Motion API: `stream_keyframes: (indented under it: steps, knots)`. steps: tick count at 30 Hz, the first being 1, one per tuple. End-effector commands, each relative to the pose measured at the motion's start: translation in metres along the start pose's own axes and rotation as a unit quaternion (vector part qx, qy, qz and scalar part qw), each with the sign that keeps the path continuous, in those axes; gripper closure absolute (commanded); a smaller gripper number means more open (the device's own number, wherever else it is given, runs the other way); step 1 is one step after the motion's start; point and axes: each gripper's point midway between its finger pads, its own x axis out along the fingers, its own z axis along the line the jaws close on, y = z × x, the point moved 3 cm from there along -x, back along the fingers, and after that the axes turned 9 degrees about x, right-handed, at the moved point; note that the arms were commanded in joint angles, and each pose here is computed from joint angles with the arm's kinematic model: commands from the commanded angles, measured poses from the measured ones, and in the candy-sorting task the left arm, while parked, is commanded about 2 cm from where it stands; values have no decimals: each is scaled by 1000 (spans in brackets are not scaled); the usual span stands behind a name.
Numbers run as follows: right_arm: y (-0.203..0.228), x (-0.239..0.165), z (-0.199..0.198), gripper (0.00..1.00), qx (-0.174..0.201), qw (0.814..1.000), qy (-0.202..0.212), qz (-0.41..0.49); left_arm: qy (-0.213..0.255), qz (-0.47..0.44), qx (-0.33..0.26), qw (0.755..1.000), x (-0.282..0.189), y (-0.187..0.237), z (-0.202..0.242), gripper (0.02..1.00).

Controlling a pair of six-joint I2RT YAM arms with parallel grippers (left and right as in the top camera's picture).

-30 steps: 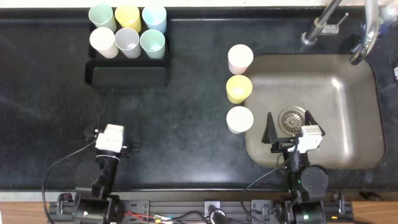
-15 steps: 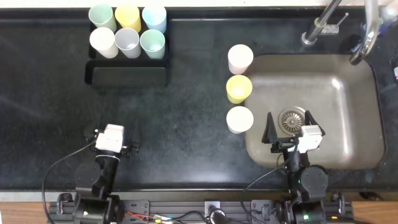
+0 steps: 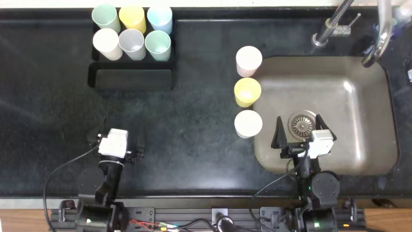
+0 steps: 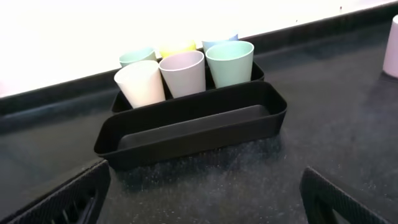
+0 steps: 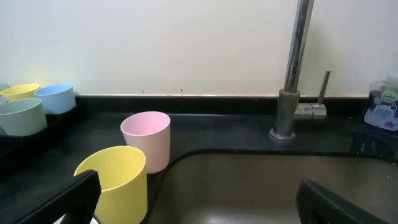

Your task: Store Cups

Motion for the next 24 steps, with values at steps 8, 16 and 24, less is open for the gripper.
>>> stream_keyframes:
  steps: [8, 16, 24]
  knots:
    - [3, 0, 0, 5, -2, 1000, -3, -1, -61, -134, -108, 983, -12, -65, 31, 18]
    - [3, 0, 0, 3, -2, 1000, -3, -1, -63, -208, -123, 968, -25, -154, 58, 18]
    - [3, 0, 0, 3, -2, 1000, -3, -1, 93, -186, -103, 973, 47, -277, 59, 18]
